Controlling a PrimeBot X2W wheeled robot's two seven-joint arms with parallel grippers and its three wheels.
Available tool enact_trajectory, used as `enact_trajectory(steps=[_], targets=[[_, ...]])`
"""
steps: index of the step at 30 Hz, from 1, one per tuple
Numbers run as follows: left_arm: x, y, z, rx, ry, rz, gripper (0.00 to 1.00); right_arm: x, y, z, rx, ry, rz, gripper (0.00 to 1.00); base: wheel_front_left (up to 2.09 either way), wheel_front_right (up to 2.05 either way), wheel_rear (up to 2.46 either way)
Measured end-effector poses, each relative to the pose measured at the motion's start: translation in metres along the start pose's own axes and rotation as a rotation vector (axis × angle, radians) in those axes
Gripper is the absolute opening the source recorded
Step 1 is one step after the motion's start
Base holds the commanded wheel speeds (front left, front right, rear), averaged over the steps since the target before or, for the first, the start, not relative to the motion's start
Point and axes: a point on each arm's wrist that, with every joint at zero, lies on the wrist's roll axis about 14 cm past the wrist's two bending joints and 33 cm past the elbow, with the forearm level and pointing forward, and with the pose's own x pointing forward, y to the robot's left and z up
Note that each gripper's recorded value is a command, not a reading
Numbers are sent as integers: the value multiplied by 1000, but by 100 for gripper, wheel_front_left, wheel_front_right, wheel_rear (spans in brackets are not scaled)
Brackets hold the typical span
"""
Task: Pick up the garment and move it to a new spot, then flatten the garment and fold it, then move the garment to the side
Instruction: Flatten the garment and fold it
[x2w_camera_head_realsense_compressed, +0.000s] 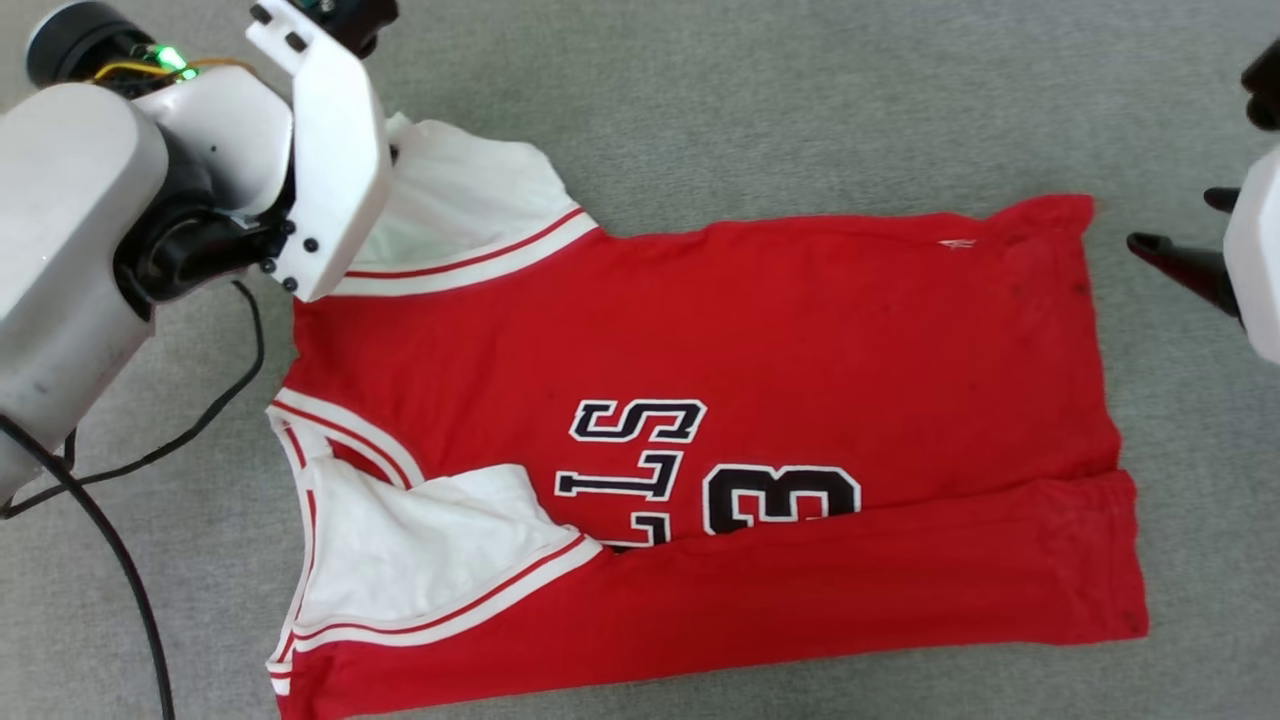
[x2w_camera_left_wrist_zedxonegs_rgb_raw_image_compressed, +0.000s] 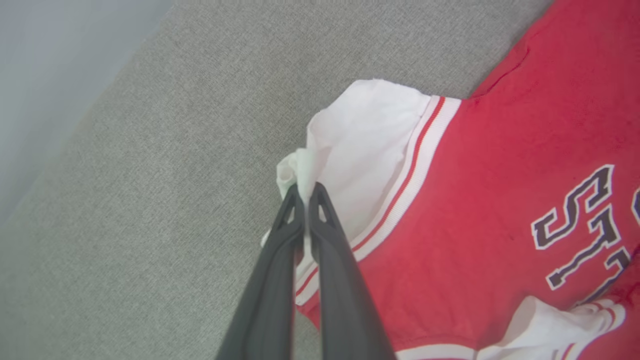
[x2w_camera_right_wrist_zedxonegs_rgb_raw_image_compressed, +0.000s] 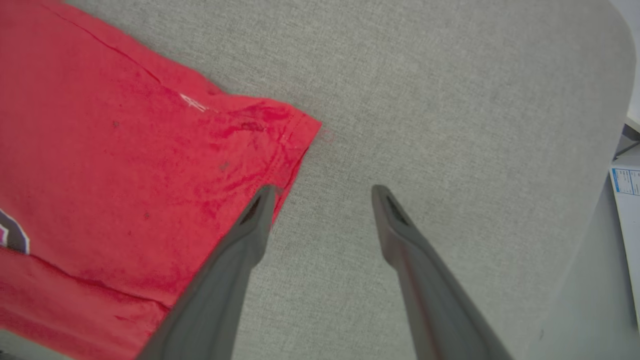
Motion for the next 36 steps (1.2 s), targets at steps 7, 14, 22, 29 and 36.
enact_trajectory(steps=[7, 14, 22, 29, 36], targets=[[7, -1, -3, 19, -18, -22, 0, 48, 17, -4, 59, 147, 91, 100, 0, 0, 0], [13, 4, -15, 21, -13, -19, 0, 87, 39, -19, 49, 221, 145, 100, 0, 0, 0], [0, 9, -5, 6, -78, 5, 0, 79, 41, -9, 62, 116, 144, 0, 0, 0, 0], [-31, 1, 4, -6, -171, 13, 0, 43, 38, 13, 47, -58, 128, 0, 0, 0, 0], [-65, -15, -19, -15, -188, 39, 0, 7, 47, -1, 19, -144, 133, 0, 0, 0, 0]])
